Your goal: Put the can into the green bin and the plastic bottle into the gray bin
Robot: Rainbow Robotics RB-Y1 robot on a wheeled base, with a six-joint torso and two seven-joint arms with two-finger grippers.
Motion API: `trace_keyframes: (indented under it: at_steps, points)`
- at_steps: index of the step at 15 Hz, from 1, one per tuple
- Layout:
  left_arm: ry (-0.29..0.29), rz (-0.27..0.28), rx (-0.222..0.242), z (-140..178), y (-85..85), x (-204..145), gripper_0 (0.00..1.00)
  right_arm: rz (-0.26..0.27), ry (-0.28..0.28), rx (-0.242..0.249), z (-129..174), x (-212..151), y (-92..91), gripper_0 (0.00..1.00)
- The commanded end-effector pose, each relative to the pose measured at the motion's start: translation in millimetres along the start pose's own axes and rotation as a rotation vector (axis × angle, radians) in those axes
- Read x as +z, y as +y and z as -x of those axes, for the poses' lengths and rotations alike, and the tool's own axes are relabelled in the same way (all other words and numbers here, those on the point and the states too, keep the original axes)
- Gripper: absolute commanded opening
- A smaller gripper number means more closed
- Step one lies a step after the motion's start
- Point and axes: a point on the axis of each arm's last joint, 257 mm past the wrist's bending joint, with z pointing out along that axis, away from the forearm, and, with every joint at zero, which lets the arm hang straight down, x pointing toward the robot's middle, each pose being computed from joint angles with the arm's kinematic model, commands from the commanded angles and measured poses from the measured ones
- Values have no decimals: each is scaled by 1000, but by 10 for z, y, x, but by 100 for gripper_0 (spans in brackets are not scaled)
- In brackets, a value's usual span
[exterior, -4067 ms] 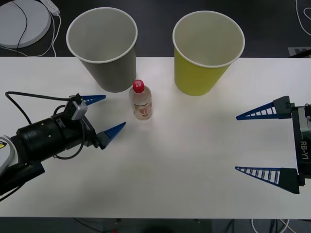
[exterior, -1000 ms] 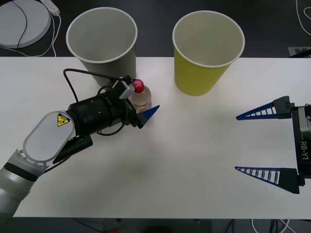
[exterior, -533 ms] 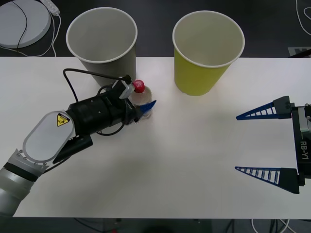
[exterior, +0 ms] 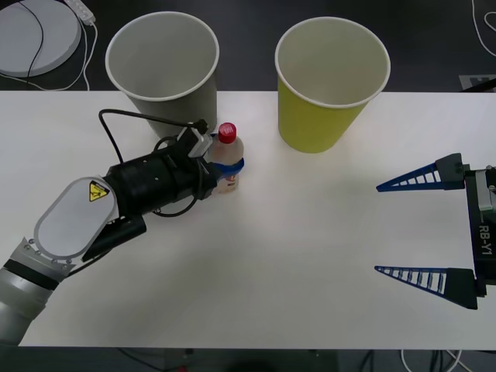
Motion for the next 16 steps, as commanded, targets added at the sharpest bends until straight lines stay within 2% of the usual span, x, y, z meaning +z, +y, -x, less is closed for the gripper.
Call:
trace_keyframes:
  at_steps: [1, 6, 16]
  points:
    - [1, -2, 4, 8, 16, -28, 0, 0, 0, 0, 0, 0, 0, 100]
    - [0, -10, 11, 30, 39, -131, 0, 0, 0, 0, 0, 0, 0, 100]
    - [-12, -4, -40, 61, -49, -466, 0, 0, 0, 0, 0, 0, 0, 100]
